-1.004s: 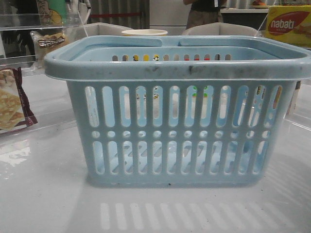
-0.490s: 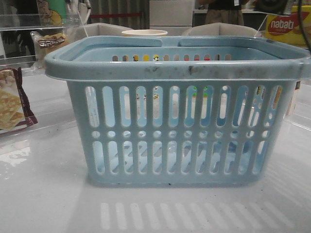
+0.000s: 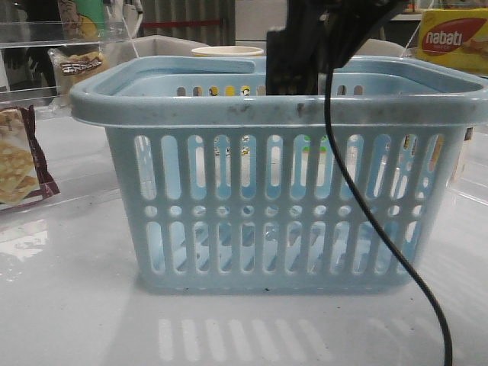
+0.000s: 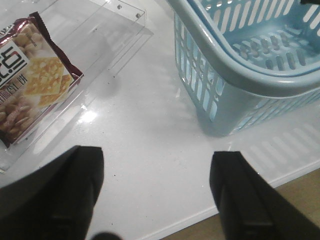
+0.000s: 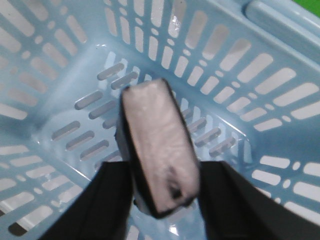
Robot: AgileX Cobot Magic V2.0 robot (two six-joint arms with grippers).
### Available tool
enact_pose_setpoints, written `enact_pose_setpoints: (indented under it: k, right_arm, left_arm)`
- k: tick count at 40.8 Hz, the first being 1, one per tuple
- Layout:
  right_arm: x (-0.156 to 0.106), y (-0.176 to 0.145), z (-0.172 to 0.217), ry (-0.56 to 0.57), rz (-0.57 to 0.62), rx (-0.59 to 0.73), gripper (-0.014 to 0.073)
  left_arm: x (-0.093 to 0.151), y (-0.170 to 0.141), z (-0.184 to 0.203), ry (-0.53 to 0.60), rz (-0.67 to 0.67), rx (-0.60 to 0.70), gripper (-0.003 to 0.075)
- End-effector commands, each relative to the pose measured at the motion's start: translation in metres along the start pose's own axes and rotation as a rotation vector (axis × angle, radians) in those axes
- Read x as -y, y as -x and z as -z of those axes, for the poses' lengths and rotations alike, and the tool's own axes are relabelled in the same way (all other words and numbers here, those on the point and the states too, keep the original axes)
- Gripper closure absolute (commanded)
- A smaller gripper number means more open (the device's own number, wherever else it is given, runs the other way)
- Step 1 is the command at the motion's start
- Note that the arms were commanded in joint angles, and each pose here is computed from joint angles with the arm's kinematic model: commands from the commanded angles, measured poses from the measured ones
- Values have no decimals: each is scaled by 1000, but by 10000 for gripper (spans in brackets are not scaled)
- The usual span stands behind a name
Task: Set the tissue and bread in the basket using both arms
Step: 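Carry the box over the basket and release it with the right gripper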
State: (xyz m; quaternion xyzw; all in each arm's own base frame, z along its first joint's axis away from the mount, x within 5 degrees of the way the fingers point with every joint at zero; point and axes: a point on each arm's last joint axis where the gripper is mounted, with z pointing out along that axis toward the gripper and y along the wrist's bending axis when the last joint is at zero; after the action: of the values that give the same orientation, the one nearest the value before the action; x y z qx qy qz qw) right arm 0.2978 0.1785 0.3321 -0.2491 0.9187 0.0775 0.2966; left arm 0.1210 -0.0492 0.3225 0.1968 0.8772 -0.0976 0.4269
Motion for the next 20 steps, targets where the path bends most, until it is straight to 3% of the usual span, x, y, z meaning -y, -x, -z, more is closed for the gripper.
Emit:
enact_pose_setpoints:
  k: [1, 10, 20]
  right_arm:
    - [1, 14, 21, -6, 10, 137, -39]
    - [0, 8, 58, -4, 15, 228, 25]
    - [1, -48, 114, -1, 20, 342, 39]
  left_arm:
    - [1, 14, 5, -3, 3, 99, 211]
    - [1, 14, 5, -3, 3, 99, 211]
    - [1, 14, 5, -3, 3, 99, 211]
